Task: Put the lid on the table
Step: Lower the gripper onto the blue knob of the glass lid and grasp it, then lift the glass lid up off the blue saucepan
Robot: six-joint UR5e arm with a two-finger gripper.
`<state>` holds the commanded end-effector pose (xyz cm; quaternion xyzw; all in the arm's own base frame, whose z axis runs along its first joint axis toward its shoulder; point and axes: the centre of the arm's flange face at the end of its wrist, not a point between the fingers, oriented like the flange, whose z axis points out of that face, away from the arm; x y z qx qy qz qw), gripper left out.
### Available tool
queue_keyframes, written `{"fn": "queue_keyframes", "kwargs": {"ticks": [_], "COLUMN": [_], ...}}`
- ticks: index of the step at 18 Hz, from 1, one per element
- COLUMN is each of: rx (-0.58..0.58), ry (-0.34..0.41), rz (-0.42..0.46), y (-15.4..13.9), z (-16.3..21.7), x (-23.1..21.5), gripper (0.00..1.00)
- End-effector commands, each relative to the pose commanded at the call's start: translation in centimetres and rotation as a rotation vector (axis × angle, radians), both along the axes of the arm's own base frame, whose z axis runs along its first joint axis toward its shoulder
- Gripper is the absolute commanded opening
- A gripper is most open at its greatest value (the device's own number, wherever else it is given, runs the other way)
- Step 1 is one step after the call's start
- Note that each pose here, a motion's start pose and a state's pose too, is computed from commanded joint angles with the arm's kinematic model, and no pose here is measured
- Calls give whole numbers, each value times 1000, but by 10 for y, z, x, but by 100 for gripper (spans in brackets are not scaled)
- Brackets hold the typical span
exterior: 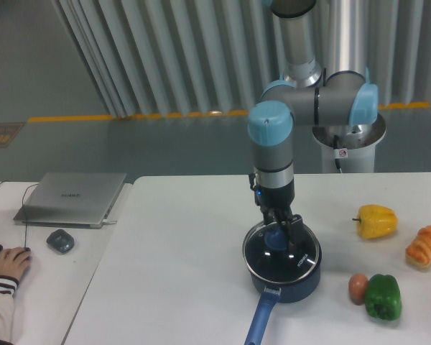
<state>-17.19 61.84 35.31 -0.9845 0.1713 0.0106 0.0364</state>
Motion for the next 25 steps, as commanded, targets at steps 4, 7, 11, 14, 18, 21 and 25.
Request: {"fn": "queue_keyframes", "kwargs": {"ticks": [4,7,11,14,18,21,25], "rx": [-14,-10,-7,-7,10,20,27], "ry": [-6,-11,-14,-16,-26,-26,-27], "rz": [3,1,-1,1,4,7,6], "y": [1,1,1,2,2,1,0], "z": [-6,-5,-5,-6,0,5,16], "x": [1,1,1,1,0,-2,-5], "gripper": [100,93,75,67,63,63,62]}}
